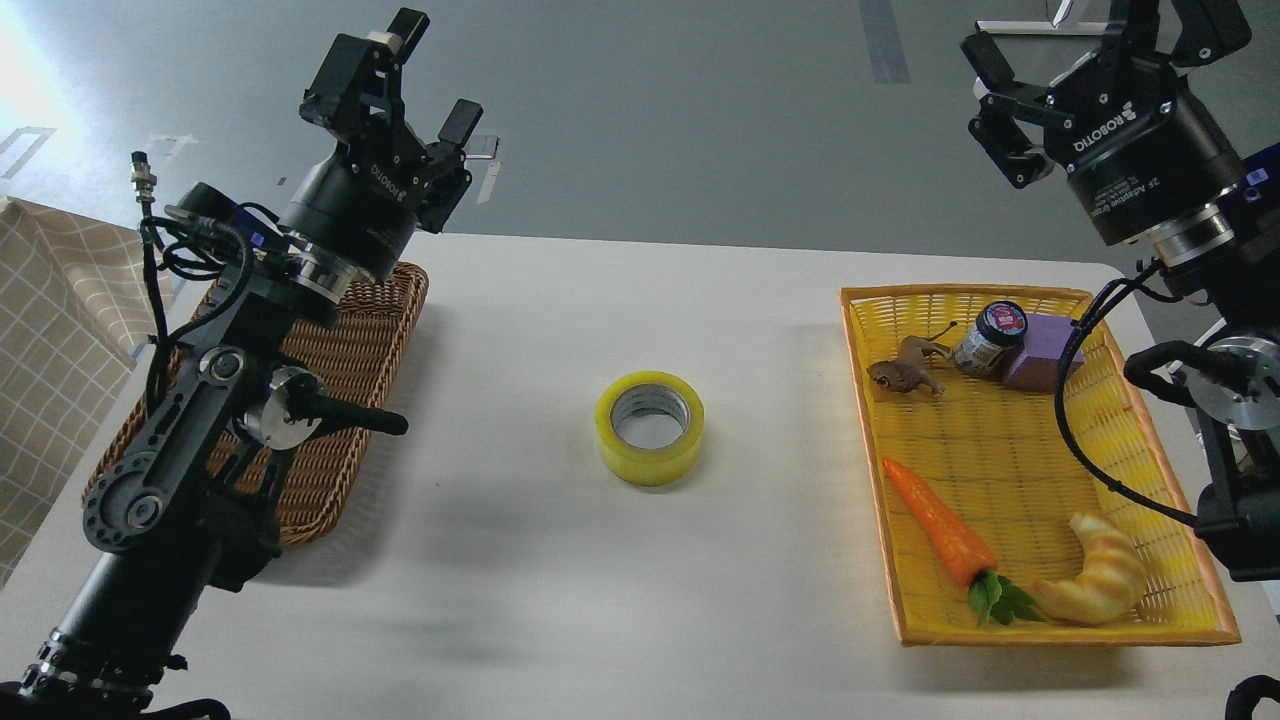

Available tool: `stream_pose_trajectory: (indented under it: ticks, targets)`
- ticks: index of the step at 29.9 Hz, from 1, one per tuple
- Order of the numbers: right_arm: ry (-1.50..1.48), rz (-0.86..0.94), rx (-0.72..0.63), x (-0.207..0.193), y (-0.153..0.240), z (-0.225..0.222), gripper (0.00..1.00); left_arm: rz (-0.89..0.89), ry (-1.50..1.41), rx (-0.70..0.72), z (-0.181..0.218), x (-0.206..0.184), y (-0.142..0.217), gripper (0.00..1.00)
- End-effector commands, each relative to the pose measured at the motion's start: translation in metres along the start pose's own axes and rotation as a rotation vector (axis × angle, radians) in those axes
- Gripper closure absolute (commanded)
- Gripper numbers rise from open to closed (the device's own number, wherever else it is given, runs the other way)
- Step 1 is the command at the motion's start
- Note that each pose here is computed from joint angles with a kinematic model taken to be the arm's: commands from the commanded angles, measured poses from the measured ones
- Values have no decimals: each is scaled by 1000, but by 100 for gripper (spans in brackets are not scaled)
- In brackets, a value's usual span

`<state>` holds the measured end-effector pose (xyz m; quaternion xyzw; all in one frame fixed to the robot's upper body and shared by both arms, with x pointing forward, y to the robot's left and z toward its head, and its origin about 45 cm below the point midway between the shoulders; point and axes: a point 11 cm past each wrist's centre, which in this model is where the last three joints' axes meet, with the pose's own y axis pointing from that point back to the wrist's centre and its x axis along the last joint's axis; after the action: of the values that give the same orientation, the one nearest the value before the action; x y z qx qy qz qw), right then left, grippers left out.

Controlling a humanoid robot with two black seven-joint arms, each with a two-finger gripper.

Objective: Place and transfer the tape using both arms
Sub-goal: 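Open the right gripper, release the tape, and raise the right arm, then lower the left gripper toward the tape roll on the table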

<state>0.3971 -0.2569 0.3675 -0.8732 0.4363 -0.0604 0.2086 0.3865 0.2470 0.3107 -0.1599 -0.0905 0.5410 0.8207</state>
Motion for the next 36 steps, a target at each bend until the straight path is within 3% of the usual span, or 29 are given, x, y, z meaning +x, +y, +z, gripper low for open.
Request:
stream_pose_trajectory:
  ticks: [1, 8, 20, 27, 36]
  targets:
    - [-19, -38, 16, -5, 0, 0, 0, 3, 8, -14, -1, -2, 1, 2]
    - [-34, -26, 101, -5, -3, -9, 0, 1, 20, 6, -7, -5, 3, 2]
    - [-54, -38, 113, -12, -21, -4, 0, -16, 11, -5, -4, -13, -4, 2]
    - [-56, -39, 110, -13, -20, -3, 0, -110, -167, 19, -10, -43, -18, 2]
    - [-47, -70, 130, -22, -25, -13, 0, -120, -403, 42, -16, -46, -16, 2]
